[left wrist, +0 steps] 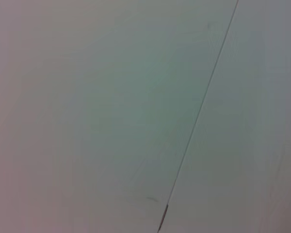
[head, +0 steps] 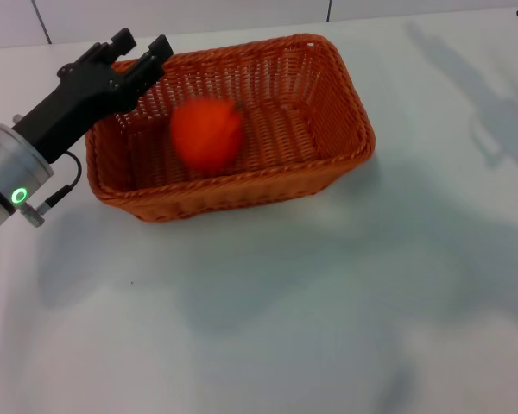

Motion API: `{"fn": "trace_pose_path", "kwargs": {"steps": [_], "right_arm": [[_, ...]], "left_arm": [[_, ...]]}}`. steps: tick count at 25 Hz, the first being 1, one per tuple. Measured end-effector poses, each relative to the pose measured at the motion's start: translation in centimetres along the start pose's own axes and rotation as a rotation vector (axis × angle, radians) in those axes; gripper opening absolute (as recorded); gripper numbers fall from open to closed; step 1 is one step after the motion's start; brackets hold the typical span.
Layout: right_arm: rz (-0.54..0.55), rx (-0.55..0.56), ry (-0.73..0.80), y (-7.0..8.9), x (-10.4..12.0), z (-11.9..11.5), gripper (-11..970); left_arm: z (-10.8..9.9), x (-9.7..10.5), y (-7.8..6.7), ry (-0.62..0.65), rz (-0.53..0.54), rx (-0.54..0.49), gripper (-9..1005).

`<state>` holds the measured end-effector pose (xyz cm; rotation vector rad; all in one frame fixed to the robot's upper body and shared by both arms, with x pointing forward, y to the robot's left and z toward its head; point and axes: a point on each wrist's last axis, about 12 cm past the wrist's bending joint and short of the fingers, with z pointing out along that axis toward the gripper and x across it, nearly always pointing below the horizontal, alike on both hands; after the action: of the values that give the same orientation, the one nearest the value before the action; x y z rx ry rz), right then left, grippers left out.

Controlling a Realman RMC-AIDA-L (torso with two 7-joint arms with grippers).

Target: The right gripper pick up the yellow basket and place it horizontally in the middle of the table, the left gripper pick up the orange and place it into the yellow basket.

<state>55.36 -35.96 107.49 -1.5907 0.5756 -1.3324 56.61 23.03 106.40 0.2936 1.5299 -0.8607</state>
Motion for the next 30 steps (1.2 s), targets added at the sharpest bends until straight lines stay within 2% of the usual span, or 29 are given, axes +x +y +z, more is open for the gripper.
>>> {"fn": "trace_pose_path", "kwargs": {"steps": [2, 5, 8, 11, 16, 17, 18, 21, 27, 30], "right_arm": [[0.002, 0.001, -0.002, 0.0, 0.0, -0.1, 673], [0.005, 0.019, -0.009, -0.2, -0.1, -0.2, 673], [-0.004, 0.030, -0.004, -0.3, 0.0, -0.4, 671], [-0.038, 0.027, 0.004, -0.2, 0.3, -0.6, 669], [-0.145, 0.006, 0.058, 0.2, 1.2, -1.5, 665], [-0.207, -0.003, 0.091, 0.4, 1.5, -2.1, 665], [-0.207, -0.003, 0.091, 0.4, 1.5, -2.1, 665], [-0.365, -0.008, 0.141, 0.5, 1.7, -3.0, 666], [-0.729, -0.063, 0.285, 0.7, 0.9, -5.1, 665], [-0.830, -0.122, 0.334, 1.2, 0.4, -5.8, 665]], "left_arm": [[-0.2, 0.0, 0.0, -0.007, -0.003, -0.005, 548], [-0.8, -0.1, 0.4, -0.044, -0.019, -0.039, 670], [-2.4, -0.5, 0.8, -0.152, -0.030, -0.096, 792], [-4.5, -0.7, 0.8, -0.288, 0.016, -0.169, 883], [-8.0, -0.5, 1.0, -0.472, 0.095, -0.369, 881], [-8.7, -0.3, 1.0, -0.500, 0.113, -0.414, 881], [-9.0, -0.2, 1.0, -0.516, 0.121, -0.442, 880], [-10.2, 0.2, 0.7, -0.547, 0.168, -0.519, 879], [-10.7, 0.5, 0.6, -0.549, 0.176, -0.546, 876], [-10.8, 0.6, 0.6, -0.548, 0.175, -0.548, 876]]}}
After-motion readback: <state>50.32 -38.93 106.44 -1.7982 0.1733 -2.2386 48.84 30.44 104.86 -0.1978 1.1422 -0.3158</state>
